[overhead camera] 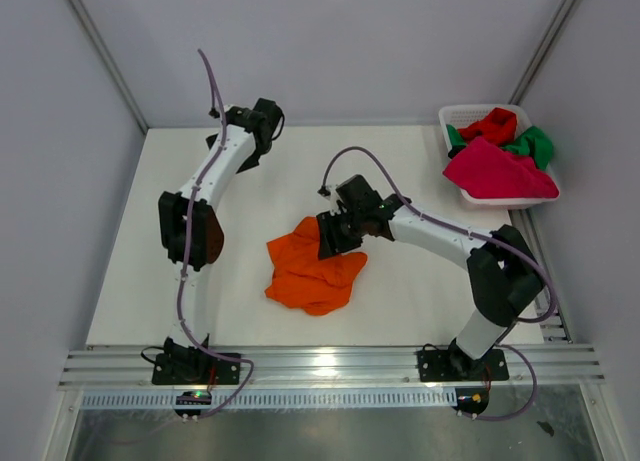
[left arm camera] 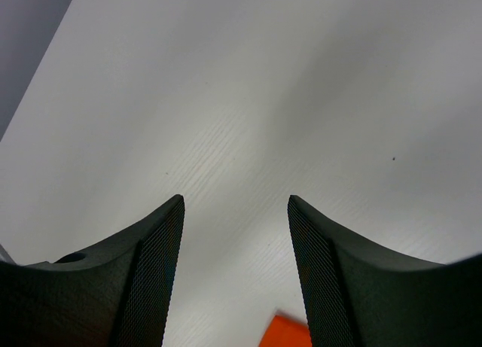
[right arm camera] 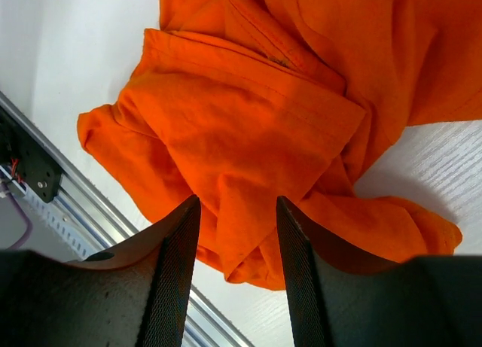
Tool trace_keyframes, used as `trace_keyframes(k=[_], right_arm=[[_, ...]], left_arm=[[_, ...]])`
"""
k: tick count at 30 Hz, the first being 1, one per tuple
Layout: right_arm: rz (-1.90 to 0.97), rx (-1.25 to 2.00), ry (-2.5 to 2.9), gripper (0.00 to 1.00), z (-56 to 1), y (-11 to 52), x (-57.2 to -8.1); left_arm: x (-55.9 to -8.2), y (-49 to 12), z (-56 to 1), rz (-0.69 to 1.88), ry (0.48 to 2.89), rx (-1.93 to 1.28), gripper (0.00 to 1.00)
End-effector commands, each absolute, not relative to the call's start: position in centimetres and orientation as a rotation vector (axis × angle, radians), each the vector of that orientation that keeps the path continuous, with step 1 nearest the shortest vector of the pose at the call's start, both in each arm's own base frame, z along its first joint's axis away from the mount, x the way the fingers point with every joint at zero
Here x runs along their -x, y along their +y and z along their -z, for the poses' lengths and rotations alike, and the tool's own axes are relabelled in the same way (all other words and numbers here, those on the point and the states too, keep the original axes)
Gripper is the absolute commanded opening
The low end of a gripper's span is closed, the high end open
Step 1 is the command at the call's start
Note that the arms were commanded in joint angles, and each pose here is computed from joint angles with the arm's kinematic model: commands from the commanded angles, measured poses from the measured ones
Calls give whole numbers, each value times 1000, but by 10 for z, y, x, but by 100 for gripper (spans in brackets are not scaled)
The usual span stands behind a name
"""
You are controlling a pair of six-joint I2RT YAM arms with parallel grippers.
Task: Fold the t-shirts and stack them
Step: Flatten out the tshirt
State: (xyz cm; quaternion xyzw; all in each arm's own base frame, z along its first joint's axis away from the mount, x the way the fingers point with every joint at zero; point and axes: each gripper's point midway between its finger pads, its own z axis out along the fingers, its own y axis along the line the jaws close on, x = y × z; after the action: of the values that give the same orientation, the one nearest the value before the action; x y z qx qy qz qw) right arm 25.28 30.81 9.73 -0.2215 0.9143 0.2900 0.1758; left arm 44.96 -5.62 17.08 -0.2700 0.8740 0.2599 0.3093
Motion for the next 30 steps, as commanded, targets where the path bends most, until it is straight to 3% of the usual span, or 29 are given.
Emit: trace_keyframes(k=[1, 20, 30], right_arm=[[-825, 671, 2547, 49, -91, 314, -258], [-559, 644, 2495, 49, -80, 312, -315], [-520, 635, 2525, 49, -67, 308, -317]], left_arm=[[-386, -29, -190, -924, 2461, 613, 60], [-387, -33, -180, -909, 2490, 598, 60], [-388, -31, -179, -927, 2489, 578, 60]])
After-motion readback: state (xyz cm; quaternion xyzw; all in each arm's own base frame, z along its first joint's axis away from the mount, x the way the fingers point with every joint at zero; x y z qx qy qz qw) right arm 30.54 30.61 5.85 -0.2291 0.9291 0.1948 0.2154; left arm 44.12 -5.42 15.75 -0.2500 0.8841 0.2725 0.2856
